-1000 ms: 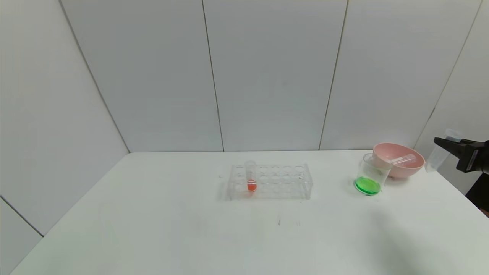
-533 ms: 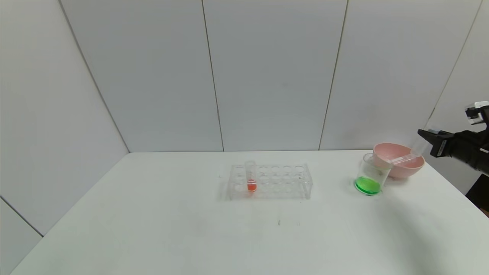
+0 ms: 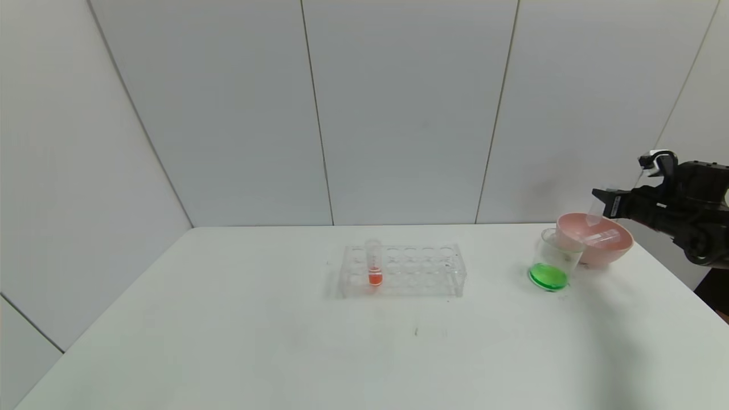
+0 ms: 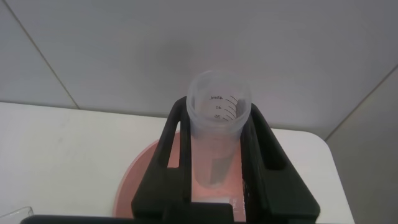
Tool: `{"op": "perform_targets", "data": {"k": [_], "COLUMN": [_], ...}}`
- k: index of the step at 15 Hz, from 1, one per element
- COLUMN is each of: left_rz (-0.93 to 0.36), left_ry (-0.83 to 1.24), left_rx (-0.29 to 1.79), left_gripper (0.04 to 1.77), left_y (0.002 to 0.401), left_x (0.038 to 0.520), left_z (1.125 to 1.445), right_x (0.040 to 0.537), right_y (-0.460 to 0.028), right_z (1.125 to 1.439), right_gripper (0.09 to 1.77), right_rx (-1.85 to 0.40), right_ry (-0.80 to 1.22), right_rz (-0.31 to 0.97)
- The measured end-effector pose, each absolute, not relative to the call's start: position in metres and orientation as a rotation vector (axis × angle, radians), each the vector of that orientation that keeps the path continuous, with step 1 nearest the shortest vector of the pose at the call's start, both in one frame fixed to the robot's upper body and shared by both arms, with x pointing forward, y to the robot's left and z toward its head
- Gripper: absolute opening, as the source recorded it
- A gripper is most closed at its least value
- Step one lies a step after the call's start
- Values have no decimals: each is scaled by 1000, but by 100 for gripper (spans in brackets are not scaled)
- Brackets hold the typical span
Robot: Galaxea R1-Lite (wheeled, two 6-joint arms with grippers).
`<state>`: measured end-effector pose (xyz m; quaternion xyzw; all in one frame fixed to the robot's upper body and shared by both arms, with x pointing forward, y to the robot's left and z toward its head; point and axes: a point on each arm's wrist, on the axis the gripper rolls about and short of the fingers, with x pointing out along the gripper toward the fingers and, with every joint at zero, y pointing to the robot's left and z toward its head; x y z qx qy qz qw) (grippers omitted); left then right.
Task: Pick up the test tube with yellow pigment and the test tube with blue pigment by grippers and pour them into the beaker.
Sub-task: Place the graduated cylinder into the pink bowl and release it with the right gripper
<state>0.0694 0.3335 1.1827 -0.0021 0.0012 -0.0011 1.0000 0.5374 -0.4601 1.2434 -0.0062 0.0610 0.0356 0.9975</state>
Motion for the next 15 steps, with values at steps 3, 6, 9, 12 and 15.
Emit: {"op": "perform_targets", "data": {"k": [3,6,9,12,15], "left_rz": [-2,-1,-2,-2,-2], "left_ry": [2,2,2,2,2], "left_rx": [-4,-4,-4,-4,-4], "left_gripper": [176,176,176,176,176], "left_y": [334,334,334,334,334], "left_x": [69,69,69,69,69], "left_z": [1183,1183,1183,1183,1183], "right_x": [541,542,545,552,556], "right_y": [-460,-460,-454,-424,-369], "right_z": [1237,1237,1240,1245,1257], "right_gripper": [54,93,117,134,146], "right_rx": [-8,-10,-17,-23,28], "right_ry": [133,126,107,104,89], "right_rz": [79,75,83,84,97]}}
